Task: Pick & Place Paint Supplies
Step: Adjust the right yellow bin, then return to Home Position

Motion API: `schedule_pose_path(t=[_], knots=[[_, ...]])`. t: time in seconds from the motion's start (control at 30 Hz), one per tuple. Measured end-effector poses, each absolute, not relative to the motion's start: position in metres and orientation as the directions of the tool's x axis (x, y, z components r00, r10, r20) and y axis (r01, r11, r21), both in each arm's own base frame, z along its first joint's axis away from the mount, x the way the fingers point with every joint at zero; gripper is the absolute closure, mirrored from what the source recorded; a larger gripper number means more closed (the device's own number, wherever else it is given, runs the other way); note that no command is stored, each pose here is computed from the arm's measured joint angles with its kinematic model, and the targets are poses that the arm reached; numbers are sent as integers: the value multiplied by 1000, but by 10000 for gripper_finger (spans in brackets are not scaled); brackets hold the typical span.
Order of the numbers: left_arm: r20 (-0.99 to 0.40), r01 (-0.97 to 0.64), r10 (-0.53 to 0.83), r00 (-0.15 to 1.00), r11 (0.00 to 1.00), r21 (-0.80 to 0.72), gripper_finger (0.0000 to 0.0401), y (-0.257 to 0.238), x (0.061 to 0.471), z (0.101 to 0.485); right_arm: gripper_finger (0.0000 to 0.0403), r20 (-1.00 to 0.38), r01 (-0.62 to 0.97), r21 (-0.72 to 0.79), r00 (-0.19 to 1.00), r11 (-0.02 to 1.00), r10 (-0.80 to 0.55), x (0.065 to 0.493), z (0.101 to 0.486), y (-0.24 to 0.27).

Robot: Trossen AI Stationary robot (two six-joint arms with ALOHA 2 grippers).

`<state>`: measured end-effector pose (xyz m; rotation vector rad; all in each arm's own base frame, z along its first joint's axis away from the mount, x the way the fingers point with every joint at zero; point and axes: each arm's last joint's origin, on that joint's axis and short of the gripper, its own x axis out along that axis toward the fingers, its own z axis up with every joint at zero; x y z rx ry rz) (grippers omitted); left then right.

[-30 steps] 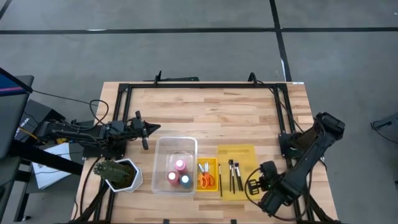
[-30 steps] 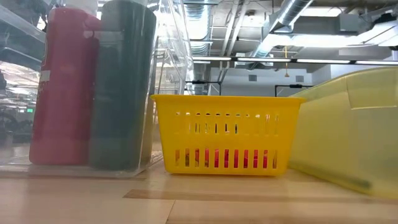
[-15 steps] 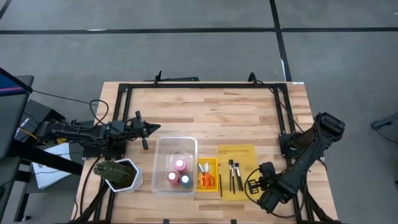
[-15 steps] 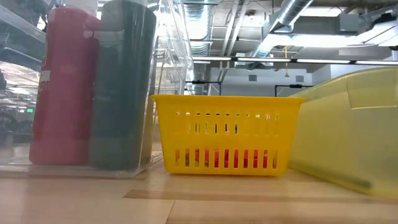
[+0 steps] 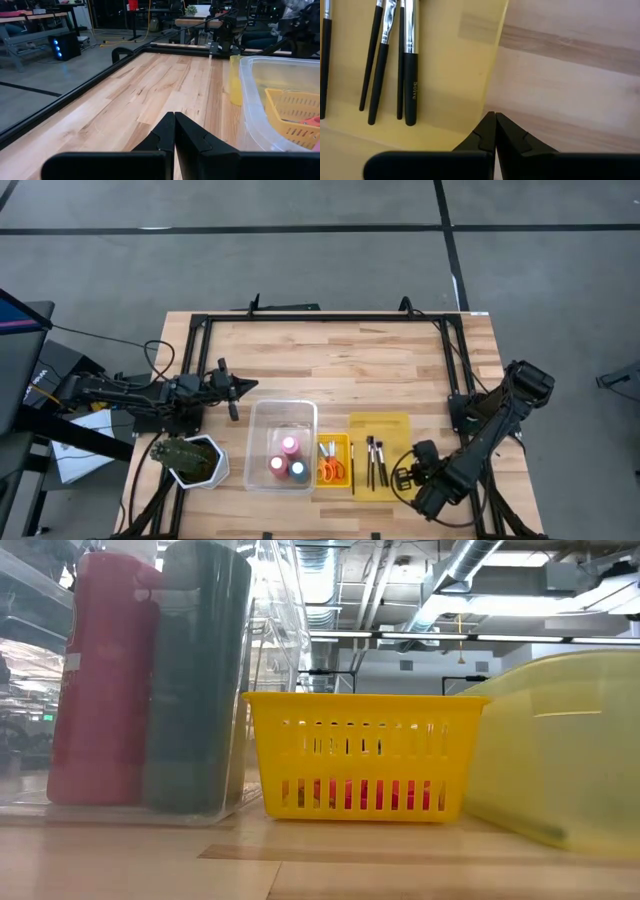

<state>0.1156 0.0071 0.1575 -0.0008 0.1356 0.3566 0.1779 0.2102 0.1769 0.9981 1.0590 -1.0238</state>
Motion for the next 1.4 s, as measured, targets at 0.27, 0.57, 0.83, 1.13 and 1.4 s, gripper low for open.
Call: schedule_pose_path(t=[0.27,0.57,0.83,1.13,1.4], knots=[[-132,-348,348,928,937,23,401,7,116,158,403,-971,967,139,176,211,-163,181,177,208],[-133,-348,348,928,937,23,401,7,116,158,403,-970,968,142,177,205,-166,181,177,208],[-133,-348,348,928,937,23,401,7,116,158,403,-962,974,51,108,222,-250,175,193,205],[-133,-348,348,928,937,23,401,7,116,157,403,-928,957,95,185,273,-323,155,234,186],[-133,-348,348,928,937,23,401,7,116,158,403,-794,857,278,459,434,-399,157,266,160]])
